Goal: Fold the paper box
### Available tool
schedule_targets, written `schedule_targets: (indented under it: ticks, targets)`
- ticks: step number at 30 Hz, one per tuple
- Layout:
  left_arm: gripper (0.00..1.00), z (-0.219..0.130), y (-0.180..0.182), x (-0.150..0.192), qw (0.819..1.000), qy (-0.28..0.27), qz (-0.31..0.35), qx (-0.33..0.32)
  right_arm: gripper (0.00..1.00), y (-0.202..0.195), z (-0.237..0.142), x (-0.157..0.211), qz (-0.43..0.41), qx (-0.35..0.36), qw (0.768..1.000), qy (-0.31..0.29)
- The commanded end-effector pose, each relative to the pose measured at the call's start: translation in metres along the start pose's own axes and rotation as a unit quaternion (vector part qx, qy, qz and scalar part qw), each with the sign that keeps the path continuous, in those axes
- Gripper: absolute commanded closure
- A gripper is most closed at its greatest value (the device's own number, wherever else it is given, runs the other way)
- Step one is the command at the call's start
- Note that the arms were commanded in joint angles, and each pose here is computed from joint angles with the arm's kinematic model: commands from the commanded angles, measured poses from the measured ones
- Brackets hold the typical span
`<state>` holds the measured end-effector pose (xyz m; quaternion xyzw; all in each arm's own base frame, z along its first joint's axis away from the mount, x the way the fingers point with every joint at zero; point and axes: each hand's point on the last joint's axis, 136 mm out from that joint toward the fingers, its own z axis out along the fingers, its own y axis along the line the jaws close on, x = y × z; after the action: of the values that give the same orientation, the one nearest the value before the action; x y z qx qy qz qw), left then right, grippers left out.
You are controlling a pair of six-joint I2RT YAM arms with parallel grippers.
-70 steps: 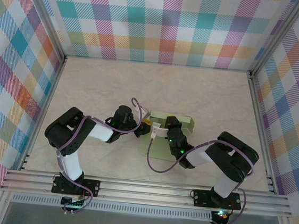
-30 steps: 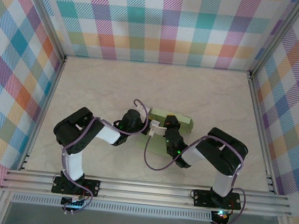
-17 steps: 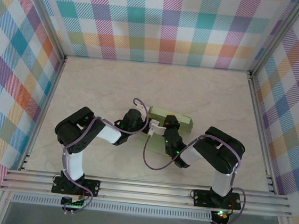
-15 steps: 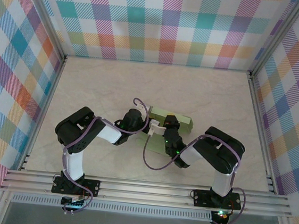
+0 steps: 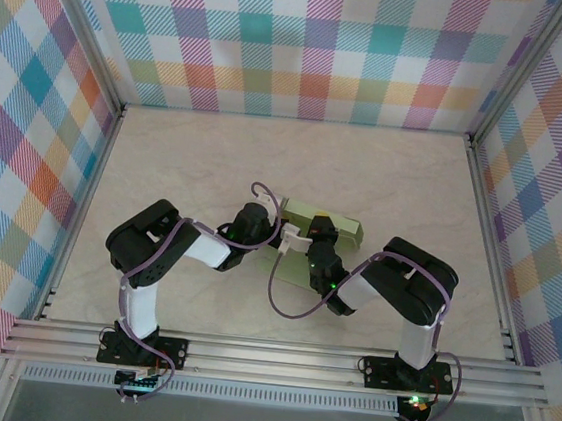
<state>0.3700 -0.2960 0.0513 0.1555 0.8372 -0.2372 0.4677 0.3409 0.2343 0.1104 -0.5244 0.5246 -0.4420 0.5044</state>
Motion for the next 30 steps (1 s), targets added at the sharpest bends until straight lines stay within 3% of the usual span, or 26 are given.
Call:
schedule_targets:
  ticks: [1, 8, 13, 15, 22, 25, 28, 30]
  targets:
    - [1.0, 0.006, -0.016, -0.007, 1.0, -0.006, -0.012, 0.026, 0.92, 0.017, -0.009, -0.031, -0.009, -0.032, 0.997, -0.068]
    - [1.0, 0.006, -0.014, -0.007, 1.0, -0.005, -0.007, 0.024, 0.64, -0.002, -0.012, -0.029, 0.035, -0.032, 0.997, -0.066]
    - [1.0, 0.004, -0.007, -0.006, 1.0, -0.001, -0.007, 0.017, 0.51, -0.016, -0.015, -0.021, 0.091, -0.059, 0.993, -0.053]
    - [1.0, 0.004, -0.003, -0.007, 1.0, -0.001, -0.012, 0.016, 0.38, -0.024, -0.018, -0.019, 0.121, -0.071, 0.989, -0.051]
    - [1.0, -0.001, 0.011, -0.017, 0.998, 0.006, -0.054, 0.038, 0.2, -0.059, -0.031, -0.014, 0.216, -0.114, 0.968, -0.053]
    - [1.0, -0.004, 0.014, -0.02, 0.996, 0.009, -0.065, 0.059, 0.17, -0.084, -0.036, -0.011, 0.305, -0.148, 0.939, -0.055]
    - [1.0, -0.01, 0.012, -0.024, 0.995, 0.003, -0.054, 0.083, 0.15, -0.121, -0.036, 0.003, 0.428, -0.165, 0.888, -0.038]
    - [1.0, -0.014, 0.008, -0.027, 0.995, 0.004, -0.038, 0.097, 0.12, -0.146, -0.036, 0.014, 0.51, -0.175, 0.841, -0.032]
